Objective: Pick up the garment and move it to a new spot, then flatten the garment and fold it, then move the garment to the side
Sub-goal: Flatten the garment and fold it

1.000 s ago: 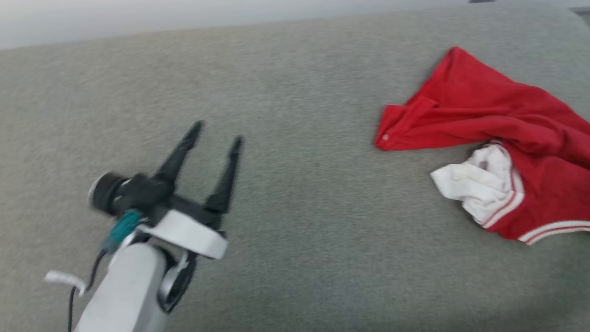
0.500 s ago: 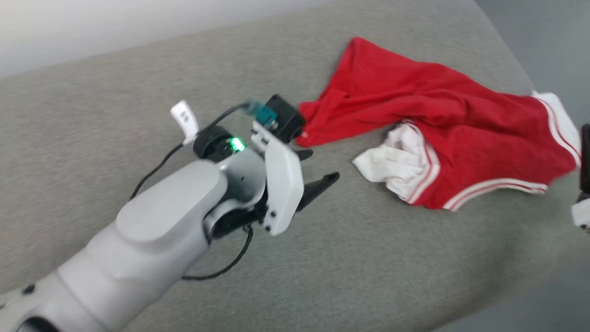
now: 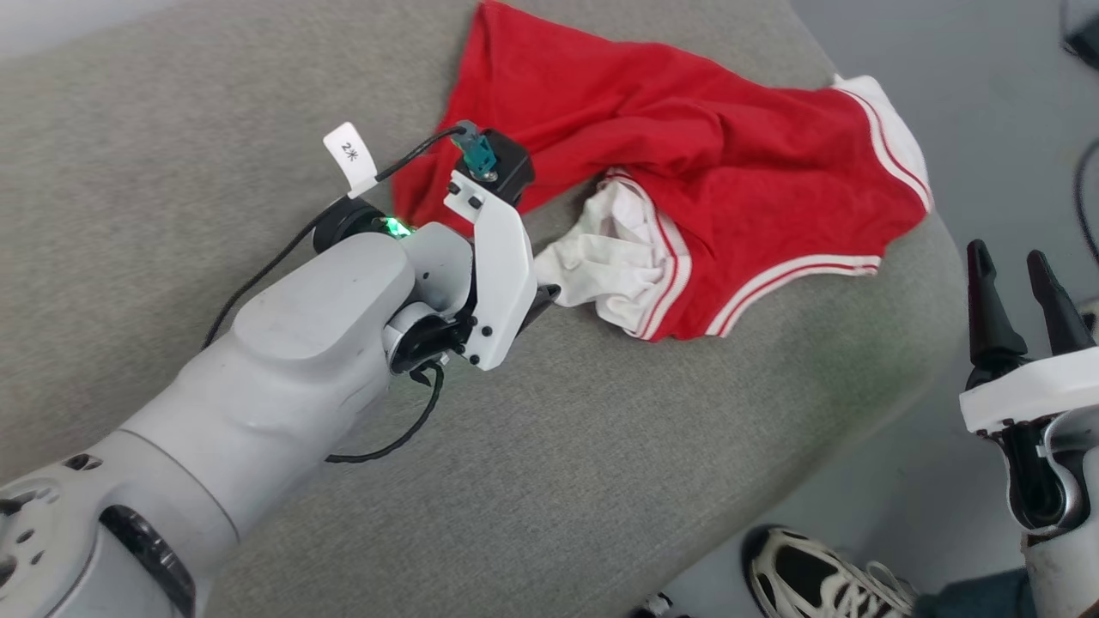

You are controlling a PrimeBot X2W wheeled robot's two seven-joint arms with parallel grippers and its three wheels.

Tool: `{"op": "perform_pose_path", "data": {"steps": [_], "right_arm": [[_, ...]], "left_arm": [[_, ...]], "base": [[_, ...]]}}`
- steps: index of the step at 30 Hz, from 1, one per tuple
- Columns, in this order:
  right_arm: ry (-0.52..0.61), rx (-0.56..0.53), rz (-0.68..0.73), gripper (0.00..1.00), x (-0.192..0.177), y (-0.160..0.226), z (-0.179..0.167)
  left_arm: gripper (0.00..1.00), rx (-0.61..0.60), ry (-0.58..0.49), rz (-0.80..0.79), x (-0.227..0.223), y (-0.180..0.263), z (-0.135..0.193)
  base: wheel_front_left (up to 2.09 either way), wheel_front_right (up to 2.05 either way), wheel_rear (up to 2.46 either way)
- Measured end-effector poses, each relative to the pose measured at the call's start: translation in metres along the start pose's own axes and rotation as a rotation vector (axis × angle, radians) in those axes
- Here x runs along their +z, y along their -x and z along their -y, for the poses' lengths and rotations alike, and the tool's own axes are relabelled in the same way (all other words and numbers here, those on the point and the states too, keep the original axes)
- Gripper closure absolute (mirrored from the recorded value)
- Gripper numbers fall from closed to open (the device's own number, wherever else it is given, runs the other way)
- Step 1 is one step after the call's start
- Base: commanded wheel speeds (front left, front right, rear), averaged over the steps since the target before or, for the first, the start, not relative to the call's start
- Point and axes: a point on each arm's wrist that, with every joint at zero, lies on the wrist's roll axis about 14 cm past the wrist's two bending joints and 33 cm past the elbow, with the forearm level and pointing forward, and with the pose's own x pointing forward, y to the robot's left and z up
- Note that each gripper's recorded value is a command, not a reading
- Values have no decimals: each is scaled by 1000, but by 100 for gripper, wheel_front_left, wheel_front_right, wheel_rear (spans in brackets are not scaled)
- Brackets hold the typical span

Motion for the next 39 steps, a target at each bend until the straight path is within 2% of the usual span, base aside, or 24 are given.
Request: {"op": "perform_pose_path", "data": {"steps": [6,7,8,9,10,18,23,26,32,34,39], "right_arm": [[0,-59,-21,0,-10,8,17],[0,-62,-22,0,-11,8,18],[0,-62,-21,0,-11,8,18],[0,-62,-18,0,-11,8,18],[0,-59,-20,0,-12,8,16],[10,0,-8,0,-5,-3,-1],[11,61,-3,0,-3,-14,-20],[14,104,-11,0,-5,-19,-34],[24,212,-24,0,-5,-32,-71],[26,231,-29,0,-6,-33,-78],[37,343,-35,0,-3,-41,-121]], "left_arm": [[0,-74,63,-24,-4,-18,11],[26,-76,63,-25,-4,-18,12],[56,-81,68,-25,-4,-18,12],[95,-85,72,-24,-3,-18,13],[100,-87,74,-22,-3,-18,14],[100,-89,105,66,10,-13,15],[100,-21,119,213,23,14,-8],[100,60,170,302,14,41,-37],[100,314,275,406,-39,122,-107],[100,352,298,418,-51,136,-115],[100,550,415,453,-115,210,-141]], "base": [[0,0,0],[0,0,0],[0,0,0],[0,0,0],[0,0,0],[0,0,0],[0,0,0],[0,0,0],[0,0,0],[0,0,0],[0,0,0]]}}
